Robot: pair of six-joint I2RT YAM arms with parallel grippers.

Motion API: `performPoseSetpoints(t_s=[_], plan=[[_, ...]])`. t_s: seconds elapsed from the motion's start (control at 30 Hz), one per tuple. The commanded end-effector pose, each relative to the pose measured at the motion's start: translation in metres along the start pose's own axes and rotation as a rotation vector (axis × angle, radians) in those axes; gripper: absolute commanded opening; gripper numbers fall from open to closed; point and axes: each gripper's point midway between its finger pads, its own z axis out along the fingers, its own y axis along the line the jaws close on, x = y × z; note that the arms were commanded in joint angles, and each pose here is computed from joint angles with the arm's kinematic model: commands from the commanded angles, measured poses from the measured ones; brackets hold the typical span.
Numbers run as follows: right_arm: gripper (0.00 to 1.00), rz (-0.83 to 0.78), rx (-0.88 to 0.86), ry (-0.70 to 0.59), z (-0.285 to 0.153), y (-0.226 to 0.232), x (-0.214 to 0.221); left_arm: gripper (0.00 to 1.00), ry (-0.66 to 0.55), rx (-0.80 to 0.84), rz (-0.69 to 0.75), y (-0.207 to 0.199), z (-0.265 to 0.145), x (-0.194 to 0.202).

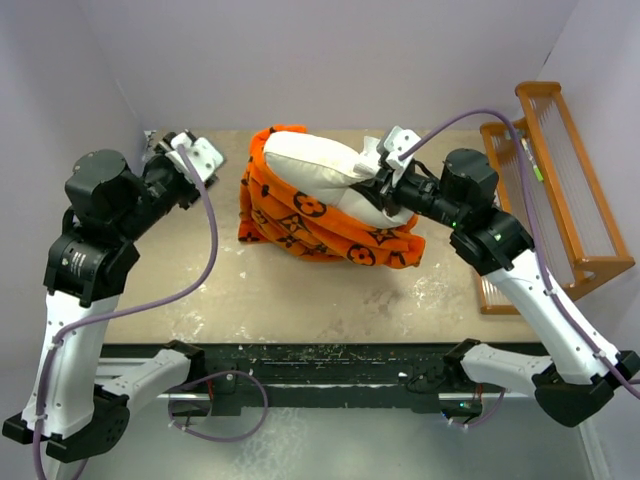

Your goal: Remove the pillowcase from the pillow

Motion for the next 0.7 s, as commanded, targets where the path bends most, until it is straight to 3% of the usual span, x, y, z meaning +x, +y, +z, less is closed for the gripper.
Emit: performPoseSetpoints(t_s=[0.0,0.1,0.27,0.43,0.57,0.67], plan=[[0.0,-0.035,0.013,-0.15,-0.008,-0.004,-0.046,0.65,-0.084,0.322,-0.081,-0.061,-0.001,-0.013],[0.0,-0.041,-0.001,-0.147,-0.008,-0.002,-0.045,0.83,-0.191,0.468,-0.096,-0.083,-0.013,-0.036],[0.0,-0.047,-0.073,-0.157,-0.004,0.009,-0.05,1.0,-0.317,0.633,0.02,-0.092,-0.016,-0.069],[0.0,-0.037,-0.081,-0.192,0.008,0.004,-0.066,1.0,-0.368,0.649,0.113,-0.079,-0.006,-0.09],[0.0,0.026,-0.062,-0.269,0.004,0.001,-0.087,1.0,-0.264,0.73,0.075,-0.099,-0.003,-0.059],[0.0,0.075,-0.037,-0.308,-0.004,-0.012,-0.099,1.0,-0.22,0.682,0.083,-0.104,-0.001,-0.036]])
